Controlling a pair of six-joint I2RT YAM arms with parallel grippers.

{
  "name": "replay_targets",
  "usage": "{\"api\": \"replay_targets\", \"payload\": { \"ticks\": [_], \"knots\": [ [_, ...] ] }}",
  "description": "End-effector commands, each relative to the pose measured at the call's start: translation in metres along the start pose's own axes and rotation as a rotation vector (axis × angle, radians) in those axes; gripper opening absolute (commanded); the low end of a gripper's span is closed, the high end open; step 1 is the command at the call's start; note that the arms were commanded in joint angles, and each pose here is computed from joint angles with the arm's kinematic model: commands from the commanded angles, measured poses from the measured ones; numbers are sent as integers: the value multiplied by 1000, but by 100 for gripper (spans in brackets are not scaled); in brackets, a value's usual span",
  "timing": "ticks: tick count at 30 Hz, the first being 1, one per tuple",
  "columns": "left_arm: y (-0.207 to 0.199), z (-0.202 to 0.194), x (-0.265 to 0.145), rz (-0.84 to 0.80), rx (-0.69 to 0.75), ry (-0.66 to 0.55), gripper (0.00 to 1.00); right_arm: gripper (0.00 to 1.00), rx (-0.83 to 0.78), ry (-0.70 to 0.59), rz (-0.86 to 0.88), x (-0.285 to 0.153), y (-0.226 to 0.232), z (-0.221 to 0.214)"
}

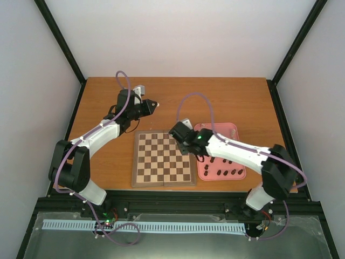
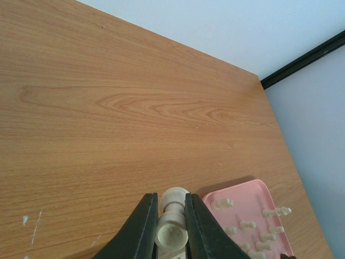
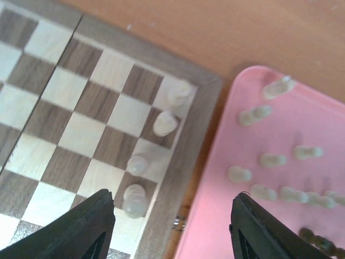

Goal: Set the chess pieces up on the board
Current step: Pick up the chess piece from the storage box.

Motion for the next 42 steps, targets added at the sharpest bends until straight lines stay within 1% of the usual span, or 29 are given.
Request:
{"api": "replay_targets", "payload": {
  "ticks": [1, 7, 11, 15, 18, 23, 26, 34, 37, 42],
  "knots": [
    [-17, 18, -5, -59, 55, -25, 1, 60, 104, -94, -39, -22, -40, 14],
    [-42, 14, -14, -71, 135, 11, 1, 60, 307, -200, -99, -24, -110, 22],
    [-60, 2, -16, -85, 171, 50, 1, 60, 389, -179, -188, -11, -146, 21],
    [-64, -9, -19, -69, 189, 78, 1, 60, 406, -136, -219, 0, -155, 16],
    [-64, -11, -25, -68, 197, 67, 1, 60, 433, -123, -265, -1, -169, 8],
    [-65, -11, -30, -72, 215, 50, 1, 59, 519, -90, -295, 3, -204, -6],
    [-65, -11, -30, -79, 221, 47, 1, 59, 538, -55, -295, 13, -215, -12],
    [-65, -6, -39, -49, 248, 19, 1, 57, 552, 26, -242, 47, -223, -18],
    [-65, -6, -38, -48, 250, 18, 1, 57, 566, 76, -254, 64, -232, -24],
    [-65, -7, -34, -50, 252, 27, 1, 55, 569, 109, -259, 77, -236, -29]
  ]
}}
Point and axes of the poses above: each gripper's point midway between its finger pads, its own x axis out along the fingers, its own y axis along the line the jaws close on, z = x × y, the point moved 6 cm from there along -x, back along the fingers, and after that the axes turned 1 degree about x, right-handed, at the moved point
